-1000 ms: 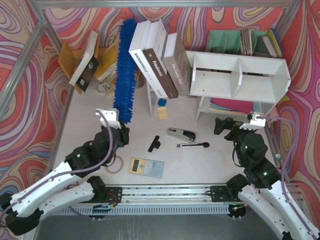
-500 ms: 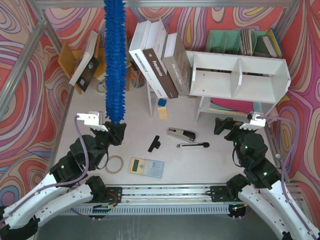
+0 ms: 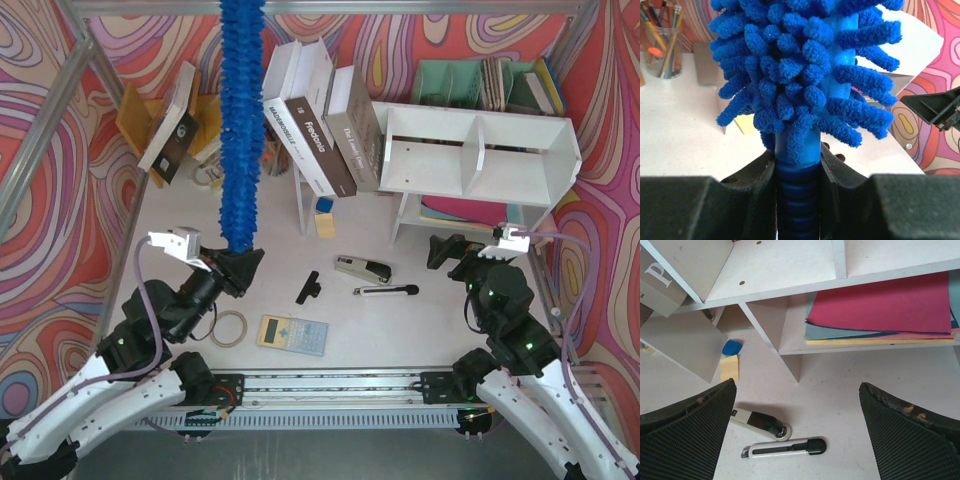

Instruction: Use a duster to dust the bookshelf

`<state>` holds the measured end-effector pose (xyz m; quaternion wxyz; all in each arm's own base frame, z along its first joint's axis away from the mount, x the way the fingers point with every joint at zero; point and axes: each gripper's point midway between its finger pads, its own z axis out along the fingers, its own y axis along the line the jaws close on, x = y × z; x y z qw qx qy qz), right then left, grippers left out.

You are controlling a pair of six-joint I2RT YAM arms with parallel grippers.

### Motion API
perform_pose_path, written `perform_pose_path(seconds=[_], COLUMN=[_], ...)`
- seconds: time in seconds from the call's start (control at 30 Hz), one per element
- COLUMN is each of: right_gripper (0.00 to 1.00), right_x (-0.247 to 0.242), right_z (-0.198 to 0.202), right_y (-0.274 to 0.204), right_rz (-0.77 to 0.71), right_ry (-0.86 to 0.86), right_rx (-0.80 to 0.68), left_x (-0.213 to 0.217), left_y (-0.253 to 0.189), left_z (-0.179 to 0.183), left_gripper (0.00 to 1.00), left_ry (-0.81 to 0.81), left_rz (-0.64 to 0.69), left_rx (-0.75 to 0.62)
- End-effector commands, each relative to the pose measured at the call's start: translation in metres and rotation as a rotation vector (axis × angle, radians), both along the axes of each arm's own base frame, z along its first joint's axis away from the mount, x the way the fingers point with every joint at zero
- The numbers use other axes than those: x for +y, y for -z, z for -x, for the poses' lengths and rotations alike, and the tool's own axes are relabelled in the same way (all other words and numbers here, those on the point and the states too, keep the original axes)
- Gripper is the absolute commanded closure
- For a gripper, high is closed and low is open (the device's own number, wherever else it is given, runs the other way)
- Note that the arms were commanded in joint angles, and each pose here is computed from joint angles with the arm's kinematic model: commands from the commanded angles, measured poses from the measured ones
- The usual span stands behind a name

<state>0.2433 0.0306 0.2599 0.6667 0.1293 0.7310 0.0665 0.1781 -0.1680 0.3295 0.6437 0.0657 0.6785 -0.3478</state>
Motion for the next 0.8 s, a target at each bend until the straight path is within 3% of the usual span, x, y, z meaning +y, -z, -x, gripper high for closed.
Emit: perform_pose_path(seconds=[0.0, 0.43, 0.77], right_gripper=[0.01, 0.01, 0.01], right_x=[-0.001, -0.001, -0.001], right_z=[-0.001, -0.002, 0.001], right_y=[-0.007, -0.007, -0.008], right_rz=[-0.005, -0.002, -0.013], right_ry=[0.008, 0.008, 0.004], right_rx=[-0.017, -0.014, -0.023], left_x=[-0.02, -0.074, -0.055], left_y=[-0.016, 0.03, 0.056], left_z=[0.001, -0.027, -0.055], left_gripper=[1.0, 1.0, 1.0], left_ry=[0.076, 0.116, -0.027], left_rz=[0.04, -0.064, -0.185], left_rx=[-0.046, 0.059, 0.066])
